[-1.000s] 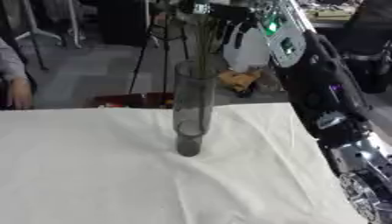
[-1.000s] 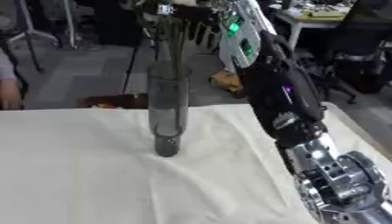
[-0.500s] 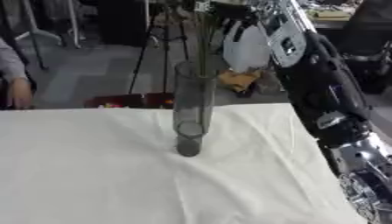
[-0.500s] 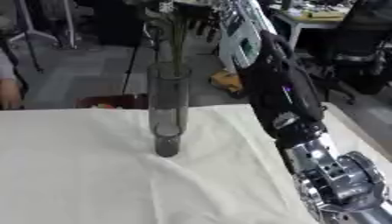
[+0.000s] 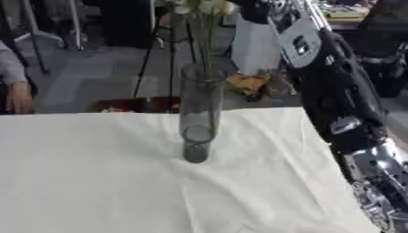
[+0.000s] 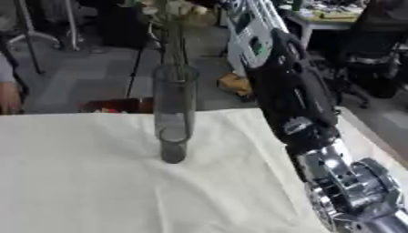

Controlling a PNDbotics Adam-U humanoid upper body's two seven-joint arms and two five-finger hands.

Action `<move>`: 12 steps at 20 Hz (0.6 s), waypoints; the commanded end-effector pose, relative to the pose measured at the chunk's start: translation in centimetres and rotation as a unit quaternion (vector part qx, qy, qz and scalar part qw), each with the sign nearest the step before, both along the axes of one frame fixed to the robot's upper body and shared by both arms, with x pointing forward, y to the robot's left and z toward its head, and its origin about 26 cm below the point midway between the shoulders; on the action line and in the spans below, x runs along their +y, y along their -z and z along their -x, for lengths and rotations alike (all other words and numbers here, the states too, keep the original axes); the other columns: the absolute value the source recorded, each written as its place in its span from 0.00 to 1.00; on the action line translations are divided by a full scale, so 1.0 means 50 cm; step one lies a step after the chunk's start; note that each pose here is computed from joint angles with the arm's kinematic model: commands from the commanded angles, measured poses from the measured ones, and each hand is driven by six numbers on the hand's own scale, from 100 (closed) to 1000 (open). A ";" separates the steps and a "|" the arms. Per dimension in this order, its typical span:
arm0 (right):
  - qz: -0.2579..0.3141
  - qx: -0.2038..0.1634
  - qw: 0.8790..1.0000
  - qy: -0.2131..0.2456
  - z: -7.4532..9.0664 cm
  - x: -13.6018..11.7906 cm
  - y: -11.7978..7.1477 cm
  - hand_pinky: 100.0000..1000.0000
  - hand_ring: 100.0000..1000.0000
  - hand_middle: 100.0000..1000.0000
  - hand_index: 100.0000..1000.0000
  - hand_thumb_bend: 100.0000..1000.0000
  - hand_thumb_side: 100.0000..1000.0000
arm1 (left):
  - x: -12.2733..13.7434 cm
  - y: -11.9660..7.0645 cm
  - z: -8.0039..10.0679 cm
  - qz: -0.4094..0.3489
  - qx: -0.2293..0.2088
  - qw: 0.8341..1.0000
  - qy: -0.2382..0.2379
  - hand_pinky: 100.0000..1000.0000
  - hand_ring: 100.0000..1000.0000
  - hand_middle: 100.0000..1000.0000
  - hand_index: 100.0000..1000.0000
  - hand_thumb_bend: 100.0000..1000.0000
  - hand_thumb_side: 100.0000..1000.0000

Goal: Arrange flowers into the vase.

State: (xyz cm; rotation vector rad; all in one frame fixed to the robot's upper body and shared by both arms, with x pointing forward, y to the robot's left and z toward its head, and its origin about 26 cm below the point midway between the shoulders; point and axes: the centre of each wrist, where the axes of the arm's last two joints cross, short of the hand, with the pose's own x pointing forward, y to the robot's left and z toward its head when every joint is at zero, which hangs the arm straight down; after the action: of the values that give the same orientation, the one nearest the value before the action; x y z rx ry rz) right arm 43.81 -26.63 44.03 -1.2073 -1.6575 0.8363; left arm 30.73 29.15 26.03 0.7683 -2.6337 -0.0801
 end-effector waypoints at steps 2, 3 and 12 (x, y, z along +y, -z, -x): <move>0.033 -0.042 0.998 0.017 0.015 -0.006 -0.020 0.79 0.87 0.79 0.59 0.50 1.00 | 0.003 -0.020 0.009 -0.014 -0.016 1.000 -0.001 0.78 0.91 0.93 0.98 0.00 1.00; 0.038 -0.037 0.998 0.015 0.013 -0.006 -0.016 0.79 0.88 0.79 0.62 0.49 1.00 | 0.003 -0.019 0.009 -0.013 -0.016 1.000 -0.001 0.78 0.91 0.93 0.98 0.00 1.00; -0.007 -0.039 0.999 -0.013 0.017 -0.017 -0.016 0.74 0.83 0.76 0.72 0.50 1.00 | 0.004 -0.018 0.009 -0.013 -0.015 1.000 -0.003 0.78 0.91 0.93 0.99 0.00 1.00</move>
State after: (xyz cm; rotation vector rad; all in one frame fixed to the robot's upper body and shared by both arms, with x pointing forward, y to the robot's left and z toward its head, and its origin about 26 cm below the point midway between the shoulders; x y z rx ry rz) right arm 44.04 -26.79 43.09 -1.1979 -1.6952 0.8477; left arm 30.73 29.15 26.03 0.7675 -2.6339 -0.0825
